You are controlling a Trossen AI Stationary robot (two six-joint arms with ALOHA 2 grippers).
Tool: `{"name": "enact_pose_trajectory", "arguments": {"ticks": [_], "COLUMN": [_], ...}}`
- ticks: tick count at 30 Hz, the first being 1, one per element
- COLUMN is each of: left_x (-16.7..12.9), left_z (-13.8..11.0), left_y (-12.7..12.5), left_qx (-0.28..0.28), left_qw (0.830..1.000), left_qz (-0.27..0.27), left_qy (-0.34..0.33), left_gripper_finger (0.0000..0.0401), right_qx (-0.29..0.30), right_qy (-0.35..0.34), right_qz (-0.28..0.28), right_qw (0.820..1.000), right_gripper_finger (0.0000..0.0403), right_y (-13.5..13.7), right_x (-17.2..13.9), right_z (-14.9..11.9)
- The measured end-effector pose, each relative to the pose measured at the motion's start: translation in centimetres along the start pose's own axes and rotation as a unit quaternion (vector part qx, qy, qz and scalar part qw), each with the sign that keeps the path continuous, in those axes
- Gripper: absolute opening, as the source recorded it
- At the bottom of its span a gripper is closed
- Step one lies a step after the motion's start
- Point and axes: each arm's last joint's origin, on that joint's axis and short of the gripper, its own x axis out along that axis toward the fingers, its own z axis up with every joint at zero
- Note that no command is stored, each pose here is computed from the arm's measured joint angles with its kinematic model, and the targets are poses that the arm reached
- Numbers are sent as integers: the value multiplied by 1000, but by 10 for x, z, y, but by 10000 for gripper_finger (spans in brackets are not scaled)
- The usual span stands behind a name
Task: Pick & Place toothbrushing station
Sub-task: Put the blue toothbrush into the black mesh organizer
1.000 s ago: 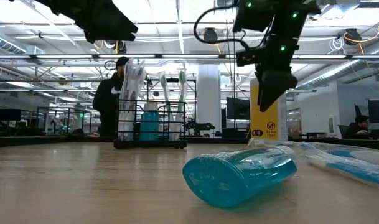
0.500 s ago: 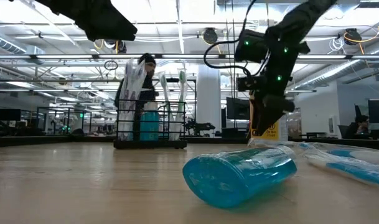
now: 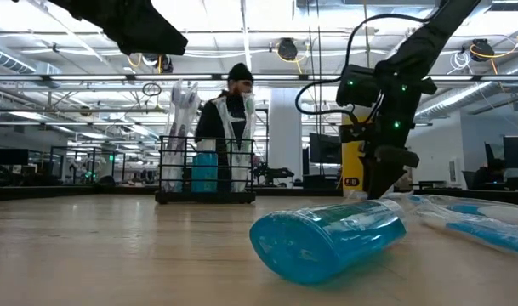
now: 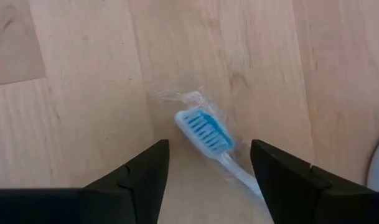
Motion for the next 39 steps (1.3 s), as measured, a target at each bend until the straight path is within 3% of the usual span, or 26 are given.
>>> {"name": "enact_pose_trajectory", "arguments": {"ticks": [4, 13, 19, 24, 30, 34, 39], "left_x": [0, 0, 0, 0, 0, 0, -1], "left_z": [0, 0, 1, 1, 1, 4, 5], "left_y": [0, 0, 0, 0, 0, 0, -2], "left_qx": [0, -2, -3, -4, -6, -40, -44], "left_qw": [1000, 1000, 1000, 1000, 1000, 999, 999], "left_qz": [0, 0, 0, 0, 0, -2, -12], "left_qy": [-1, -2, -2, -2, -3, -17, -23], "left_gripper_finger": [189, 189, 189, 189, 189, 189, 189], "right_qx": [-3, 25, 35, 40, 78, 124, 133], "right_qy": [-1, 2, -3, -28, -84, -131, -232], "right_qz": [1, 6, -1, -8, -5, -48, -94], "right_qw": [1000, 1000, 999, 999, 993, 982, 959], "right_gripper_finger": [192, 76, 29, 8, 14, 12, 10], "right_y": [1, 2, 4, 8, 10, 8, 14], "right_x": [1, 2, 2, -1, -15, -33, -58], "right_z": [-2, -3, 0, 11, 39, 65, 99]}}
